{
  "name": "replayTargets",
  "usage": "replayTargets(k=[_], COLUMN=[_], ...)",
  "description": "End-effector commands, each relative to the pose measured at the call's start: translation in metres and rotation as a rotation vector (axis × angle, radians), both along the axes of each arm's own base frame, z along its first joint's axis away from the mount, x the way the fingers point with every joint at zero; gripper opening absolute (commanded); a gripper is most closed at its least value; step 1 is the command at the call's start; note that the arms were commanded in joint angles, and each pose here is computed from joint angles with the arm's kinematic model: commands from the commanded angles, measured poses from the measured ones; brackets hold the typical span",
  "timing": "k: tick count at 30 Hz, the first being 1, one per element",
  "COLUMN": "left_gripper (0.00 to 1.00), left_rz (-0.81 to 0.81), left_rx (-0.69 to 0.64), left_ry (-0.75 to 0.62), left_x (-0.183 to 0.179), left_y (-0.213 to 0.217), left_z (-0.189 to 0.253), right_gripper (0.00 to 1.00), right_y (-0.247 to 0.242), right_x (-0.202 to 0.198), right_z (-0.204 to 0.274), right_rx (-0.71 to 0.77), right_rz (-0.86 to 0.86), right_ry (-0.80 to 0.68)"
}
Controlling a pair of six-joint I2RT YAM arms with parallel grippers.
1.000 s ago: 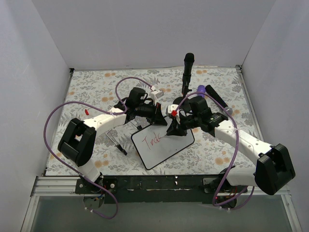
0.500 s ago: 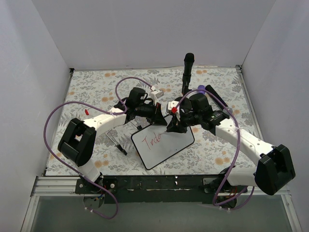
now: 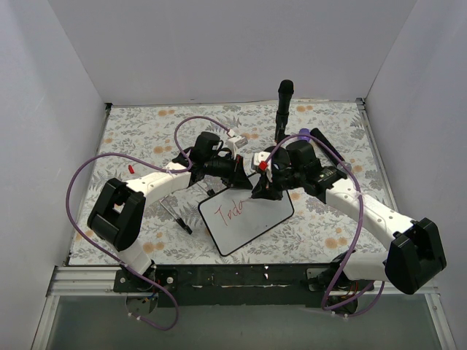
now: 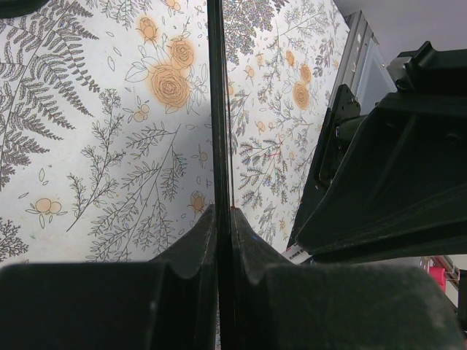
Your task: Write a sentence on the whiteboard
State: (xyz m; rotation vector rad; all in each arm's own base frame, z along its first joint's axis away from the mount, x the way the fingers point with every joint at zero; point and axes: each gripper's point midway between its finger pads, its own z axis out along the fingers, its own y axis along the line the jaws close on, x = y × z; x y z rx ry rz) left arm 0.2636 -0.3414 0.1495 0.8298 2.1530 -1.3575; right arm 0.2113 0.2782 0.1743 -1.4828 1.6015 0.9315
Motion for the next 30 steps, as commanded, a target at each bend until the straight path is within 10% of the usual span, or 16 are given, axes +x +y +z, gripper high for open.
replayTargets(k=[1, 30], left_gripper=[0.0, 0.0], left_rz=[-0.036, -0.038], left_rx=[-0.016, -0.015], left_ry=[-0.116, -0.113], left_x=[0.002, 0.002], left_y=[0.0, 0.001], left_z=[0.01, 0.009], right_gripper=[0.01, 0.01], right_y=[-0.005, -0.007], right_x=[0.007, 0.019], right_z=[-0.003, 0.018], right_rx=[-0.013, 0.028], right_rz=[-0.012, -0.042], right_ry=[-0.048, -0.076])
